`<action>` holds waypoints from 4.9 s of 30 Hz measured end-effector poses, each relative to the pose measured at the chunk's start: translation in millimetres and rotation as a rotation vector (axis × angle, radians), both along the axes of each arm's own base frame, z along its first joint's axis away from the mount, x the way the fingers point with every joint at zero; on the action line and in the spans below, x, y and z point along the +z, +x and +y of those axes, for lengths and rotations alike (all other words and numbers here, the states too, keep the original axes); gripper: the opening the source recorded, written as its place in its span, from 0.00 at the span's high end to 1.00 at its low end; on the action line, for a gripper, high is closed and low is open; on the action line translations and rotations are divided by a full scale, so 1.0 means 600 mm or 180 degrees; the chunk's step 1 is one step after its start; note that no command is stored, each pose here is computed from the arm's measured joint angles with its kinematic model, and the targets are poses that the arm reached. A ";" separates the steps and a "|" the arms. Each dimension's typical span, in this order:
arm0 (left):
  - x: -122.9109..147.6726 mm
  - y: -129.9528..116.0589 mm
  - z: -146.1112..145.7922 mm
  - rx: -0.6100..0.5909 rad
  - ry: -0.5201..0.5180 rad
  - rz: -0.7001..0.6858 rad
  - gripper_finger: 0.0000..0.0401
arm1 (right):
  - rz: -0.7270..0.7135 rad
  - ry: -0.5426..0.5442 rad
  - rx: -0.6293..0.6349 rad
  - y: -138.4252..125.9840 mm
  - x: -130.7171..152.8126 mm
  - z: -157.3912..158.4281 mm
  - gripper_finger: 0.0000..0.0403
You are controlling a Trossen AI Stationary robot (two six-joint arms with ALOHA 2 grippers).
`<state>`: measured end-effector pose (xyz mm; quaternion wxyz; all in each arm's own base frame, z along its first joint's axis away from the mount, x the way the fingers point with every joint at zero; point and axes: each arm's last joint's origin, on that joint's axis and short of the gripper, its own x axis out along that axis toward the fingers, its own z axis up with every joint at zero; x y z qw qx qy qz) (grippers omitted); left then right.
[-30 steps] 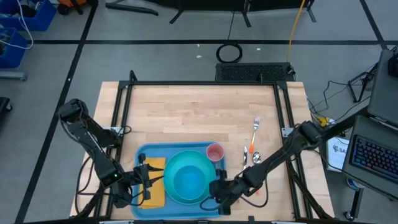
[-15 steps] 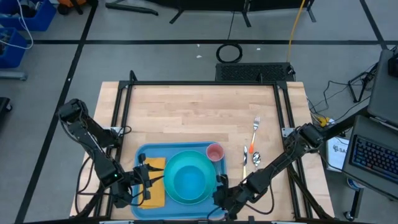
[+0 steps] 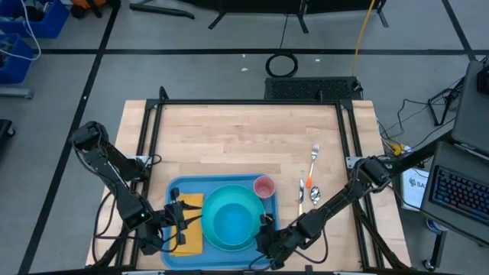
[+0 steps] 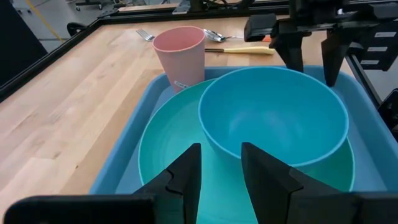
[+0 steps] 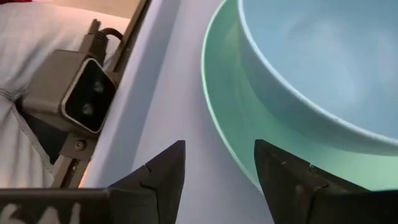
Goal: Set up tray
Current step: Adjust the green plate on the blue tray, then adjust the blue bowl on the green plate in the blue tray
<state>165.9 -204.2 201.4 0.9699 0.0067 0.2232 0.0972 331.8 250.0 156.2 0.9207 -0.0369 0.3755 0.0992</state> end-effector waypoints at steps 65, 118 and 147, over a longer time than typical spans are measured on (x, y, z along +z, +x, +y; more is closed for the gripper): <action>0.000 0.000 0.000 0.0000 0.0011 0.0004 0.70 | 0.0002 0.0141 0.0302 0.038 -0.034 -0.020 0.97; 0.000 0.000 0.000 -0.0004 0.0027 0.0010 0.70 | -0.0301 0.0795 0.0734 0.057 -0.036 -0.001 0.88; 0.000 0.000 0.000 -0.0012 0.0031 0.0015 0.70 | -0.1315 -0.0257 0.1062 0.058 0.019 0.006 0.68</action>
